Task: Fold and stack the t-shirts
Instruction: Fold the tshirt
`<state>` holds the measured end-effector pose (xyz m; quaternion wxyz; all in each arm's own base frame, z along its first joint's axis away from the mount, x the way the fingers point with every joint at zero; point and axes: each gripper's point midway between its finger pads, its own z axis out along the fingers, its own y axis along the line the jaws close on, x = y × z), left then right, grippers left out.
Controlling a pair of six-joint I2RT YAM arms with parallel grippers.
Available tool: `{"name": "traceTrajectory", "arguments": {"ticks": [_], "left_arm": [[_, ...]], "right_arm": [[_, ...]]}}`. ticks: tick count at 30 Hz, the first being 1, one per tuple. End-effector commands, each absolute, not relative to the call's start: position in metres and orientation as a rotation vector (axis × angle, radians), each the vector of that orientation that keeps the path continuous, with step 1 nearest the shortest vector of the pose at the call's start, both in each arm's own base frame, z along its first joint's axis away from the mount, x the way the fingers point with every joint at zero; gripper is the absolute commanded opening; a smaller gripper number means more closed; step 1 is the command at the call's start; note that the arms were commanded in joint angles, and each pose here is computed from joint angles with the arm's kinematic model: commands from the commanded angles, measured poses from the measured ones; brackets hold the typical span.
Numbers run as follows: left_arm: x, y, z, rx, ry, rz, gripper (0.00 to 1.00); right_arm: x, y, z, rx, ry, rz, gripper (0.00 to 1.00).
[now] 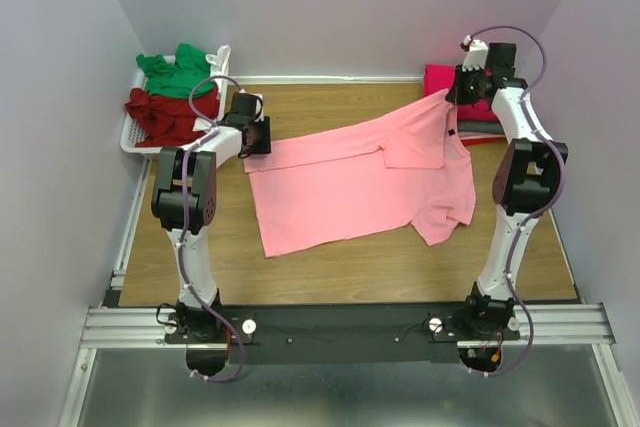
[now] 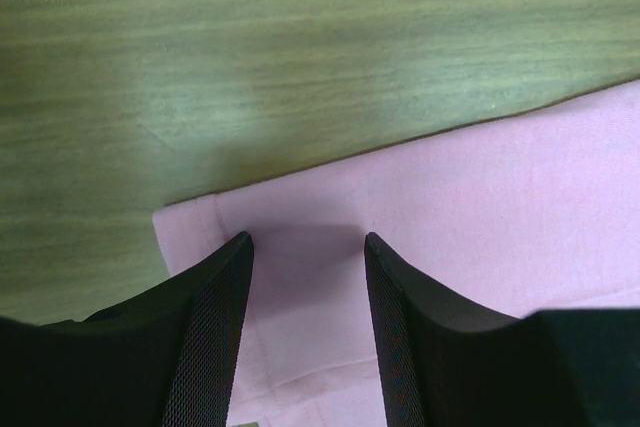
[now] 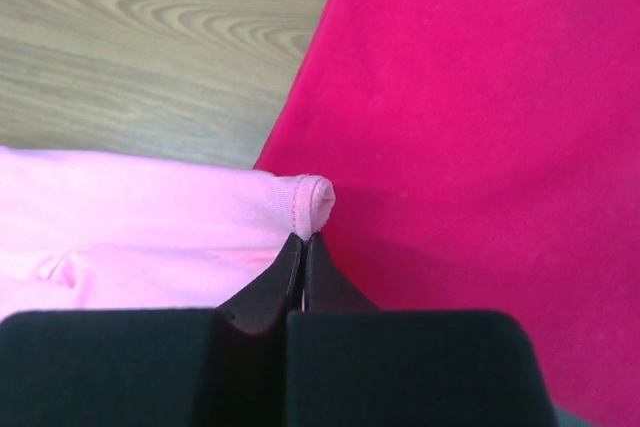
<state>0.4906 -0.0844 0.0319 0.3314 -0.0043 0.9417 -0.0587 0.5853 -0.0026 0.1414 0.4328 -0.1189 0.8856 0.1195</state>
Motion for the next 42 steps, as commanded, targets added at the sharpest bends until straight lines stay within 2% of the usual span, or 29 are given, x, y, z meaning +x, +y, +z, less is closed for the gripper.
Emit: {"name": "traceTrajectory", "arguments": {"ticks": [1,4,6,7,8,11,16,17,18,19,20,21,22,23,24,25,26,27,28,29,30,32,35,42], "left_arm": [[0.493,-0.085,0.024,-0.019,2.503,-0.170,0.57],[0.500,-0.086,0.030,-0.013,2.491,-0.174,0.57],[0.503,-0.088,0.039,-0.009,2.473,-0.186,0.57],[0.505,-0.091,0.050,-0.004,2.451,-0.202,0.57],[0.506,-0.095,0.058,0.010,2.436,-0.231,0.57],[0.508,-0.108,0.102,0.051,2.341,-0.311,0.60],[0.501,-0.121,0.176,0.106,2.185,-0.362,0.68],[0.496,-0.120,0.200,0.113,2.132,-0.363,0.68],[0.490,-0.119,0.203,0.118,2.124,-0.361,0.68],[0.485,-0.117,0.211,0.121,2.105,-0.354,0.69],[0.477,-0.114,0.239,0.124,2.031,-0.346,0.69],[0.464,-0.110,0.230,0.118,2.041,-0.340,0.69],[0.454,-0.108,0.235,0.114,2.015,-0.340,0.70],[0.438,-0.106,0.274,0.118,1.887,-0.353,0.73],[0.420,-0.103,0.250,0.103,1.916,-0.362,0.75],[0.400,-0.105,0.283,0.116,1.799,-0.395,0.88],[0.387,-0.105,0.283,0.106,1.776,-0.426,0.98],[0.368,-0.106,0.246,0.084,1.844,-0.461,0.98],[0.358,-0.104,0.246,0.010,1.831,-0.524,0.98],[0.340,-0.111,0.253,0.036,1.793,-0.597,0.98],[0.326,-0.114,0.228,0.029,1.843,-0.641,0.97],[0.299,-0.121,0.205,-0.019,1.894,-0.742,0.89],[0.270,-0.136,0.192,-0.083,1.924,-0.916,0.81],[0.232,-0.177,0.148,-0.129,2.115,-0.987,0.82]], "right_arm": [[0.602,-0.011,0.147,-0.253,2.193,0.226,0.00],[0.612,-0.016,0.153,-0.227,2.178,0.187,0.02],[0.619,-0.020,0.158,-0.202,2.166,0.154,0.10],[0.620,-0.021,0.160,-0.193,2.161,0.142,0.16],[0.621,-0.023,0.160,-0.181,2.162,0.131,0.32],[0.618,-0.028,0.170,-0.171,2.153,0.092,0.52],[0.595,-0.031,0.205,-0.205,2.118,0.037,0.66],[0.589,-0.030,0.209,-0.216,2.116,0.035,0.73],[0.577,-0.027,0.202,-0.252,2.136,0.048,0.77],[0.566,-0.025,0.220,-0.276,2.108,0.048,0.80],[0.556,-0.020,0.229,-0.308,2.093,0.056,0.90],[0.545,-0.016,0.228,-0.371,2.090,0.065,0.98],[0.526,-0.001,0.211,-0.437,2.112,0.151,1.00],[0.506,0.008,0.235,-0.491,2.054,0.174,1.00],[0.481,0.028,0.215,-0.591,2.057,0.299,1.00],[0.462,0.040,0.213,-0.647,2.036,0.366,1.00],[0.443,0.054,0.208,-0.709,2.012,0.448,1.00],[0.417,0.065,0.218,-0.827,1.936,0.481,1.00],[0.379,0.089,0.194,-0.915,1.903,0.681,1.00],[0.358,0.098,0.187,-0.990,1.864,0.742,1.00],[0.330,0.107,0.188,-1.107,1.785,0.764,1.00],[0.302,0.115,0.164,-1.136,1.818,0.806,0.99],[0.277,0.116,0.150,-1.140,1.831,0.820,0.99],[0.261,0.109,0.122,-1.135,1.914,0.790,1.00]]}}
